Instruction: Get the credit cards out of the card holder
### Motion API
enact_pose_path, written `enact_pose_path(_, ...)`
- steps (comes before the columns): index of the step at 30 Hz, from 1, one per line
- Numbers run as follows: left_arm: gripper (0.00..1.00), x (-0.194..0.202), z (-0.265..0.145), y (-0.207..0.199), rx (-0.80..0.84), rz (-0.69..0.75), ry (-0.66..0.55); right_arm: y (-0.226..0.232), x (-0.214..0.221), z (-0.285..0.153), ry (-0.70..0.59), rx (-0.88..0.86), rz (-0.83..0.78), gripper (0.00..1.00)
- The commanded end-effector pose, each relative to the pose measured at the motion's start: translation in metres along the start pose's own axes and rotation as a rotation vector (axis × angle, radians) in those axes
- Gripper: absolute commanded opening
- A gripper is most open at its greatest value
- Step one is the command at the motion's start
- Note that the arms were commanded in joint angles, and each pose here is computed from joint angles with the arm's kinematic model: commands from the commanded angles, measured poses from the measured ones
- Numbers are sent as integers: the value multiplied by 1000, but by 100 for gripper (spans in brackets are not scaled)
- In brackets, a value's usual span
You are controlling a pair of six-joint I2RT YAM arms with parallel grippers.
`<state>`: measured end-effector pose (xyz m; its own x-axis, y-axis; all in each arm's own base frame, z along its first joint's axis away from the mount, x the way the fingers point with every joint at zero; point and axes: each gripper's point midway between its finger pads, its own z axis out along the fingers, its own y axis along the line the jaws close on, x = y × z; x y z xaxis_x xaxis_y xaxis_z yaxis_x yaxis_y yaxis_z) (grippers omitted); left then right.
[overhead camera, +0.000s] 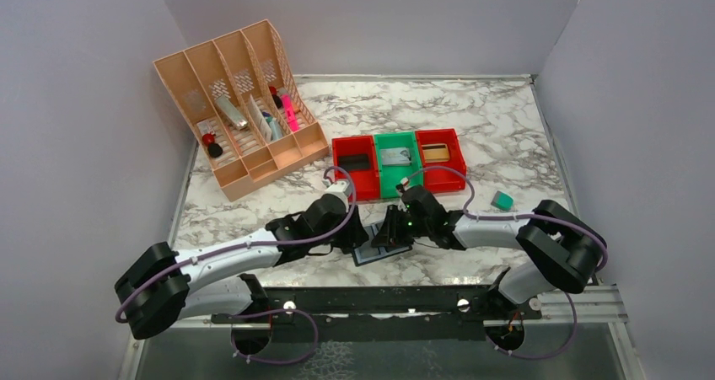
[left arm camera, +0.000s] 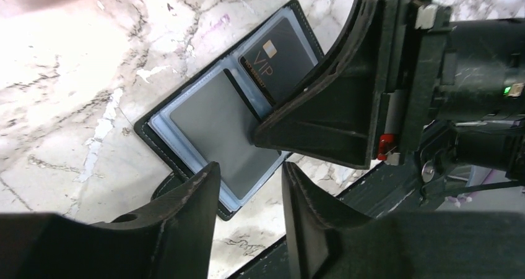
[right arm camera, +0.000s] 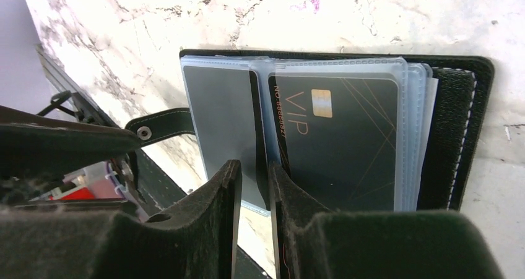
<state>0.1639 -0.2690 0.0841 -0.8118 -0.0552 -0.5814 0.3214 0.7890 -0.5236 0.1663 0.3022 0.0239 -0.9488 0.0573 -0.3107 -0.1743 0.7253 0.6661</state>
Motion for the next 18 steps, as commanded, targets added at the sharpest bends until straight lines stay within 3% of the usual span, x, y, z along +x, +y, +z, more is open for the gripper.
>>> enact_pose_path(1, 41, 12, 10, -6, 38, 3, 57, -15, 16, -1, 41, 17, 65, 28)
enact_pose_path(10, 21, 40, 30, 17, -60, 31, 182, -14, 20, -1, 60, -33, 129, 30)
enact_pose_path(18, 12, 51, 33, 29, -117, 62, 243, -3, 15, -6, 83, -141, 178, 31)
